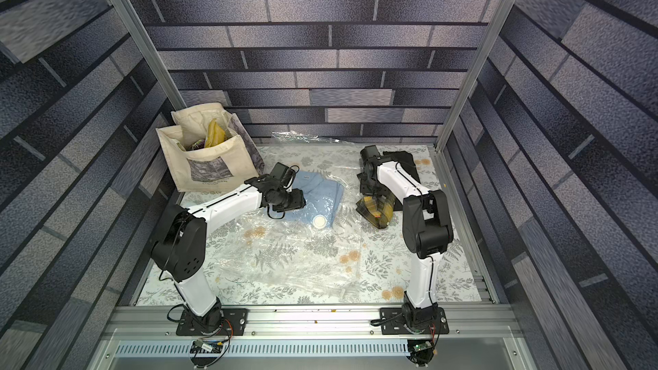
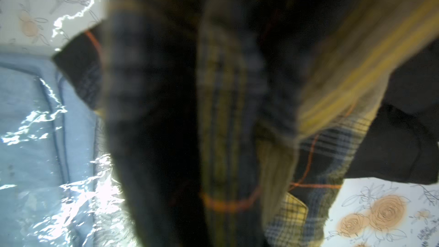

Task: Place the folded shirt into the vacuum bag
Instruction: Move the shirt at the center of the board, then adjust the vacuum bag at the center of the board.

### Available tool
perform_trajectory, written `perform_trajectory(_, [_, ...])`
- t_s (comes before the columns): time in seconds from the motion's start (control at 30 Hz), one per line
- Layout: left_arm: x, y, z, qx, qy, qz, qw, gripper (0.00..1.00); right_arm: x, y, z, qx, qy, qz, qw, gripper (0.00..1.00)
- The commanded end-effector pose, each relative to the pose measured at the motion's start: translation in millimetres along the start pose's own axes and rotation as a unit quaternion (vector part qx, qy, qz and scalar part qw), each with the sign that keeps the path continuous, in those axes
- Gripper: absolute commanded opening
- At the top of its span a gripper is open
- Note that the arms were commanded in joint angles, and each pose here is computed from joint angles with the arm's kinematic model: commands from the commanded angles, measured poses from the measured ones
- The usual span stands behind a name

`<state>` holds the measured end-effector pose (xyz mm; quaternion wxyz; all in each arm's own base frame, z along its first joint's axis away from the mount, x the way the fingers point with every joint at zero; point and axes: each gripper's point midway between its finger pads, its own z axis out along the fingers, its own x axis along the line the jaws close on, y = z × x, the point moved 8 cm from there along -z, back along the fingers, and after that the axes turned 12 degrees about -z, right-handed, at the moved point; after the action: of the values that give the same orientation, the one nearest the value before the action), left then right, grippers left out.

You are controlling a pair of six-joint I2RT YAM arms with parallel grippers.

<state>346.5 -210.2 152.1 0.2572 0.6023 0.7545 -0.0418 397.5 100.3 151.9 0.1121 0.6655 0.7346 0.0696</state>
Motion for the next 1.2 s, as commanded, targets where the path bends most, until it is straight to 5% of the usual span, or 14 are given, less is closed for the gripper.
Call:
perform_trajectory(0.0, [-3, 2, 12, 0.018, -0.016, 0.0, 1.0, 0.62, -26, -2, 16, 0.033, -0.024, 0.015, 0.999, 0.0])
perform_trajectory(0.17, [3, -6, 23, 0.034, -0.009, -0.003, 0.999, 0.62, -64, -9, 32, 0.08, -0.081, 0.02, 0.993, 0.0])
perform_trajectory(0.3, [4, -10, 35, 0.045, -0.008, -0.007, 0.999, 0.61, -66, 2, 21, 0.043, -0.062, -0.002, 0.997, 0.0])
perform_trajectory(0.63, [-26, -23, 81, 0.078, -0.054, -0.084, 0.992, 0.59, -44, 3, -112, -0.118, 0.058, 0.045, 0.99, 0.0])
perform_trajectory(0.9, [-76, -7, 112, 0.077, -0.096, -0.1, 0.987, 0.58, -5, -51, -131, -0.148, 0.129, 0.057, 0.979, 0.0])
perform_trajectory(1.03, [-92, 3, 101, 0.078, -0.111, -0.086, 0.987, 0.59, -8, -62, -146, -0.157, 0.132, 0.047, 0.978, 0.0])
perform_trajectory(1.17, [-100, 4, 56, 0.069, -0.112, -0.02, 0.991, 0.62, -11, -70, -162, -0.172, 0.134, 0.041, 0.975, 0.0])
